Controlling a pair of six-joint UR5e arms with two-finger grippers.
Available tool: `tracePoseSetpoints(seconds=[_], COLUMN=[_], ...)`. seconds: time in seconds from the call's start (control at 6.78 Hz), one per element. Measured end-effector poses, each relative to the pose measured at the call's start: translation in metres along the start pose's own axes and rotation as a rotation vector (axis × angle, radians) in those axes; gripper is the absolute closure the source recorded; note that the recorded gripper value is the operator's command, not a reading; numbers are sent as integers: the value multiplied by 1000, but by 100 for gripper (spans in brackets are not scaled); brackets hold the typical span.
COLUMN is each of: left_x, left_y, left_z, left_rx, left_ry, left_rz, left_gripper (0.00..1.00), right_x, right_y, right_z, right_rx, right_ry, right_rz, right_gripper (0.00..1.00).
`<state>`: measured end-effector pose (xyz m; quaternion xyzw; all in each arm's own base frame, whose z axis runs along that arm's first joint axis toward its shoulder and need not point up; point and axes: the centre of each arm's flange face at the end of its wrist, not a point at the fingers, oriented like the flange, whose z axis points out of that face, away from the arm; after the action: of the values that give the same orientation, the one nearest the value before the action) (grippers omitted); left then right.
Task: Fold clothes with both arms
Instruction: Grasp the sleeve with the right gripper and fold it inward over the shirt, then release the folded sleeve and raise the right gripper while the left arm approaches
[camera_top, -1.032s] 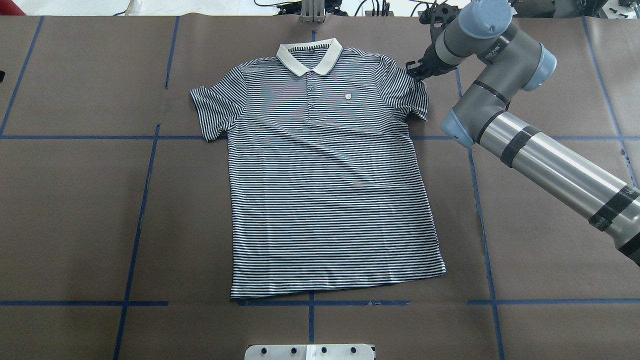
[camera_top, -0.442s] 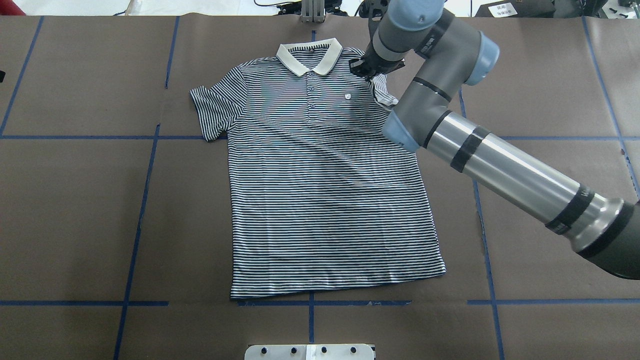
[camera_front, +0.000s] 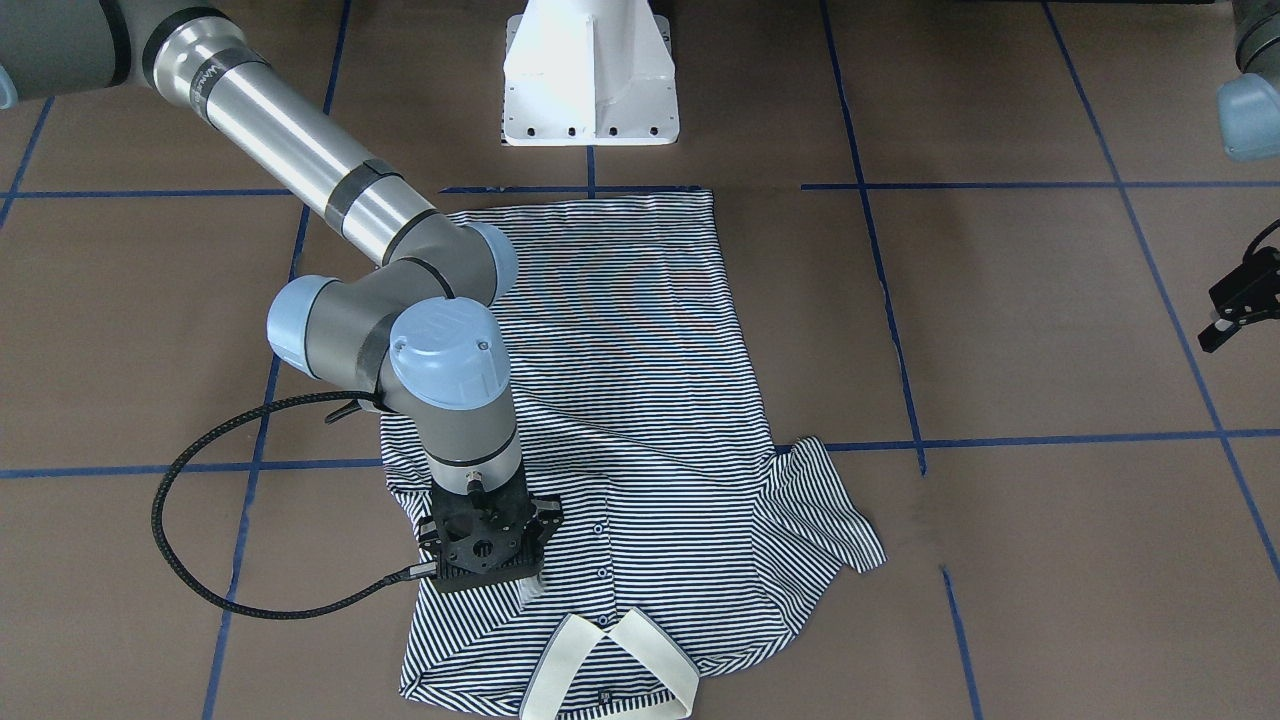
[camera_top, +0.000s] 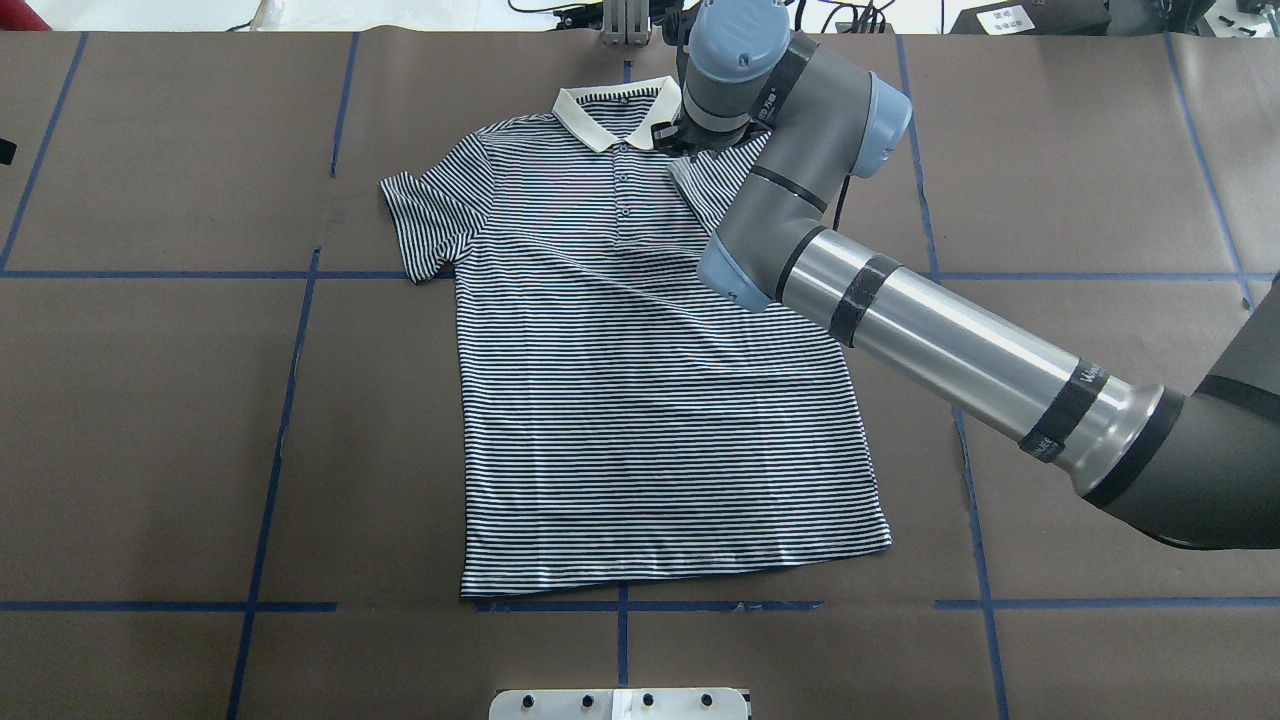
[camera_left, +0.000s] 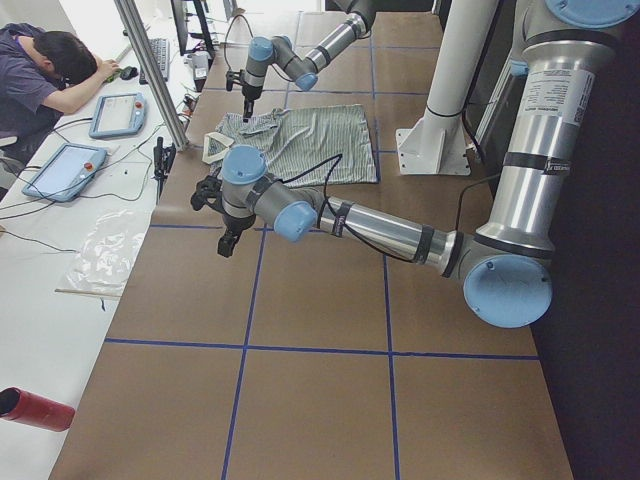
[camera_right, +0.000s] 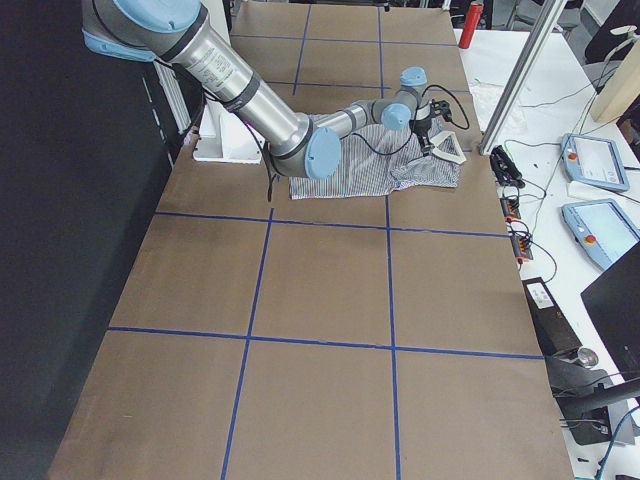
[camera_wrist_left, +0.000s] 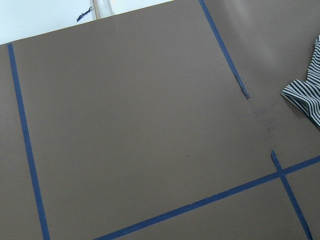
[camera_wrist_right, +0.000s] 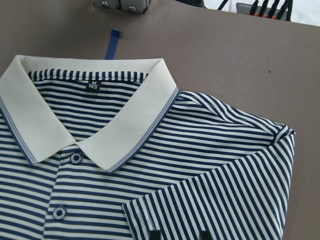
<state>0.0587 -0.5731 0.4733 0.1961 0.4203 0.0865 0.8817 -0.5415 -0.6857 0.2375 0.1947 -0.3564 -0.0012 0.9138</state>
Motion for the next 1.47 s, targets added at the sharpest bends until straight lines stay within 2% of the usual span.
tracePoseSetpoints(seconds=[0.29, 0.59, 0.74, 0.88, 1.03, 1.18, 1.47], left_x=[21, 98, 151, 201, 240, 261, 256], left_y=[-16, -51, -63, -66, -70, -81, -105], left_z=[7, 40, 65, 93, 126, 159, 223], left_rx=[4, 7, 12, 26, 52, 82, 157], left_ry=[13, 17, 14, -8, -47, -83, -119], left_rz=[-5, -117, -209, -295, -371, -430, -478], left_gripper=[0, 0, 0, 0, 0, 0, 1], right_x=[3, 37, 57, 70, 80, 99, 162], right_y=[-5, -13, -13, -16, -20, -23, -16], right_z=[-5, -24, -37, -52, -69, -81, -79], right_rx=[-5, -51, -77, -119, -161, -201, -243], right_ry=[-40, -117, -132, -110, -72, -61, -136], right_rz=[-4, -3, -8, -60, -149, -188, -167], right_gripper=[0, 0, 0, 0, 0, 0, 0])
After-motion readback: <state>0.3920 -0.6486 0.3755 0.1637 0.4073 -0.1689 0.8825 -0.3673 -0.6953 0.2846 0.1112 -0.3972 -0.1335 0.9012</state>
